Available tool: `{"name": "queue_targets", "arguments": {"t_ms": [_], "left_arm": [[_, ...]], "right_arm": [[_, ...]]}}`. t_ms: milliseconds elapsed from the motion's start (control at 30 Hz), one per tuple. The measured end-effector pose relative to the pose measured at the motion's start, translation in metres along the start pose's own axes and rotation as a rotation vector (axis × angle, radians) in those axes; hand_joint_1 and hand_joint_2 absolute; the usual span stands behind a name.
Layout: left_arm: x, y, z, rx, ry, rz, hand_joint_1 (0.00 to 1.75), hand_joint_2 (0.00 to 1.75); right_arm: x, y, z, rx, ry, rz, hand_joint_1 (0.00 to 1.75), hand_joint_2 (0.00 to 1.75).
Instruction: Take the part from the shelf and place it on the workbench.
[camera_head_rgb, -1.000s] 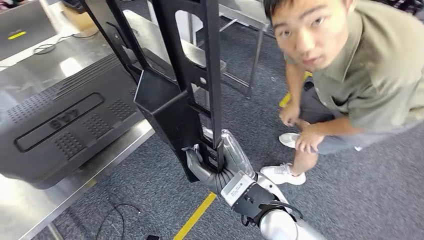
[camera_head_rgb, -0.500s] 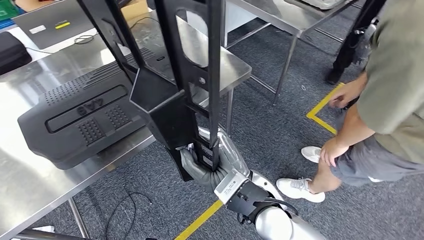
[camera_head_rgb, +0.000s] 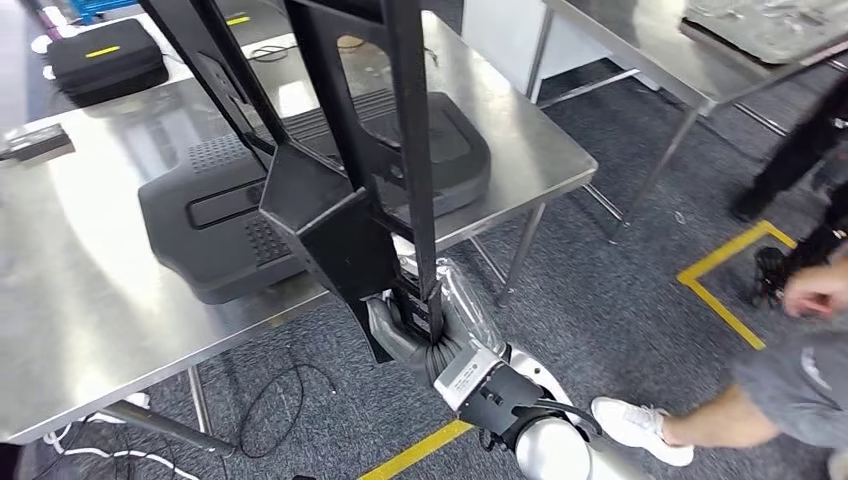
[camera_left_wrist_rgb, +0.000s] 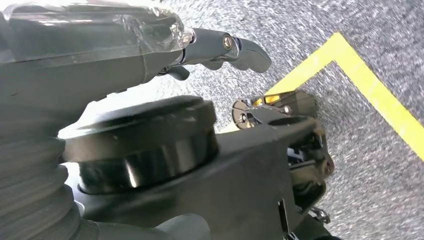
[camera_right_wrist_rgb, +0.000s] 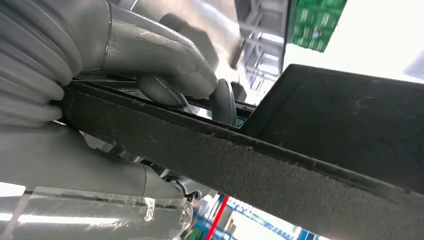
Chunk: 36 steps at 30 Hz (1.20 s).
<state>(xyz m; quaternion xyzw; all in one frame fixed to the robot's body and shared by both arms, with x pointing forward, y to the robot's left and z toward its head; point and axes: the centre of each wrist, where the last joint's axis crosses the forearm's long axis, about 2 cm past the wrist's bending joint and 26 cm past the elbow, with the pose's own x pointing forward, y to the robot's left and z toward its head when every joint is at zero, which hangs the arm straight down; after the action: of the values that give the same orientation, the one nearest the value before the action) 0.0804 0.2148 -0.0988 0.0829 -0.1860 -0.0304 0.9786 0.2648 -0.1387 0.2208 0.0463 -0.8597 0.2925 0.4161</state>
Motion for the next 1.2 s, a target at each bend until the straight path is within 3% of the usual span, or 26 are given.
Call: {"name": "queue_targets", "arguments": {"t_ms": [1200], "left_arm": [[-0.0067, 0.0002, 0.001, -0.015, 0.034, 0.022, 0.0, 1.75]], "right_arm": [[0.0004, 0.002, 0.0001, -0.009, -0.017, -0.044, 1.75, 1.75]]}}
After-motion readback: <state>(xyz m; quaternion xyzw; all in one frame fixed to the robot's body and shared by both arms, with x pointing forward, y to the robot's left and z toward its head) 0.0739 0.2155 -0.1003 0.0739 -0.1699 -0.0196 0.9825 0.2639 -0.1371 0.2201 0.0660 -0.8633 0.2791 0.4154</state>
